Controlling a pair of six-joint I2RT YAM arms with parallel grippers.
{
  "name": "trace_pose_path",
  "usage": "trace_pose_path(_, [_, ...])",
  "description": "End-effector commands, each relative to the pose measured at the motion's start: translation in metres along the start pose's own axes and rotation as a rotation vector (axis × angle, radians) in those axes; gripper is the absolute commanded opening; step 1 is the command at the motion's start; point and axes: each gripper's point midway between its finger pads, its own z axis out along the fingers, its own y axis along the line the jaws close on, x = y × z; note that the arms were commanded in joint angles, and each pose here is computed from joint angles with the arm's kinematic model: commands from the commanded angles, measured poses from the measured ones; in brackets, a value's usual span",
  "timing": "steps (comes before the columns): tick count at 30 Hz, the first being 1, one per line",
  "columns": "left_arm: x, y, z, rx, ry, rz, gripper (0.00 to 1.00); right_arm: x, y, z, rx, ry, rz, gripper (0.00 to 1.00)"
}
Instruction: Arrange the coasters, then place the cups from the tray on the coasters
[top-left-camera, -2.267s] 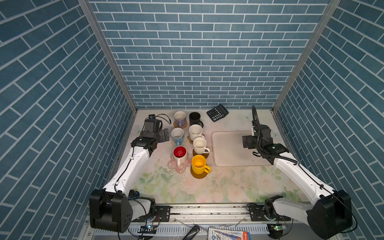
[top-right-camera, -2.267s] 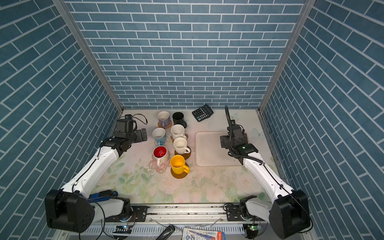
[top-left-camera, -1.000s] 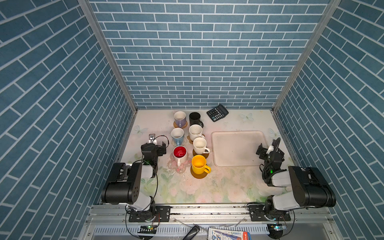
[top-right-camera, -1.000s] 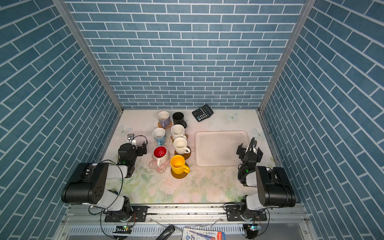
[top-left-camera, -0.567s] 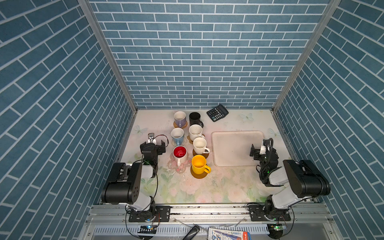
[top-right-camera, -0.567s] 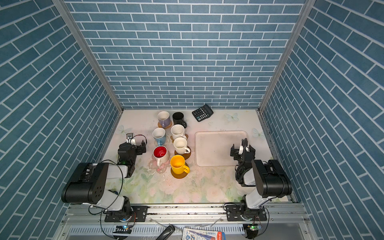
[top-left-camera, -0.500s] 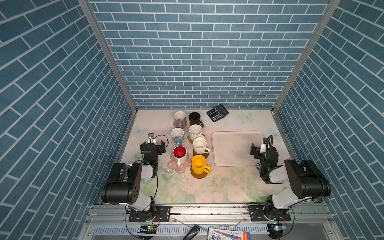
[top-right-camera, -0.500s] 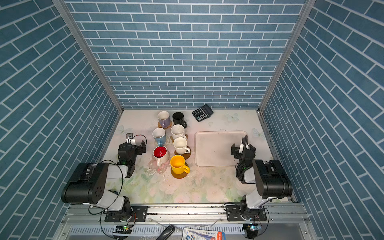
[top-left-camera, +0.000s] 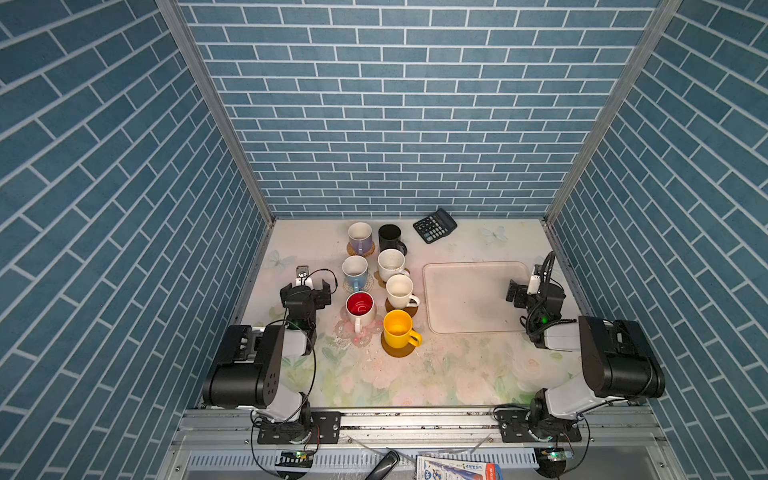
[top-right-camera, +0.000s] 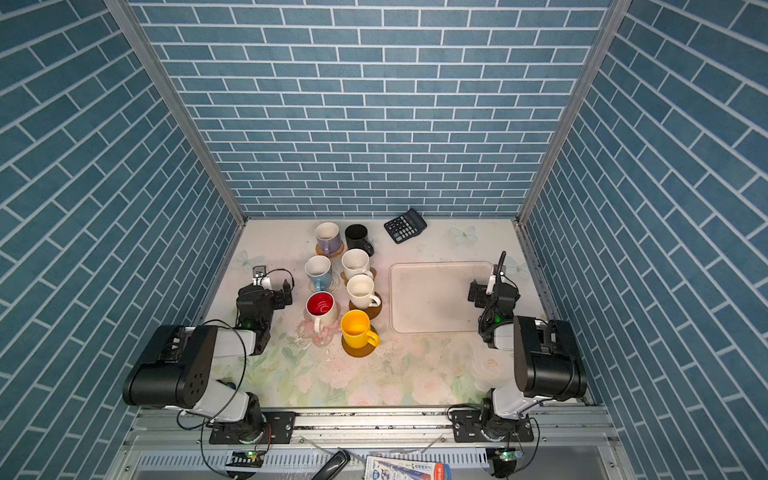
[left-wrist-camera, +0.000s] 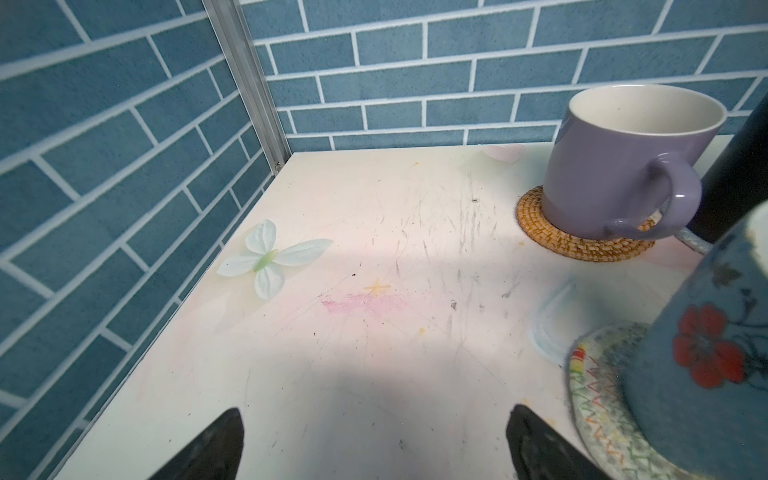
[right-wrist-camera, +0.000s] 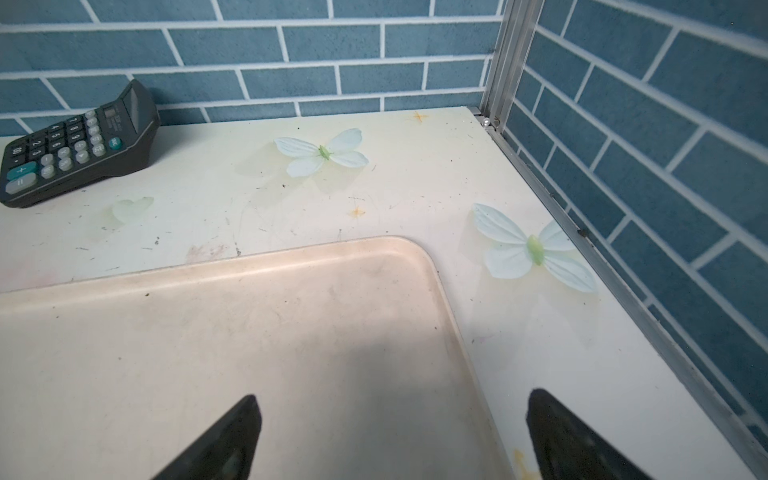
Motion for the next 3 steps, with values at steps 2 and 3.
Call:
trace_pose_path(2, [-0.0046, -0.0013, 0.0029, -0.004, -0.006, 0.005, 0.99, -0.0048, 0.0037, 0.0010, -0.017, -0.005, 0.003, 0.99])
trace_pose_path(3, [-0.0042, -0.0014, 0.0028, -0.003, -0.005, 0.006, 0.99, -0.0053, 0.0034, 0.0001, -0.016, -0.009, 0.003, 0.99])
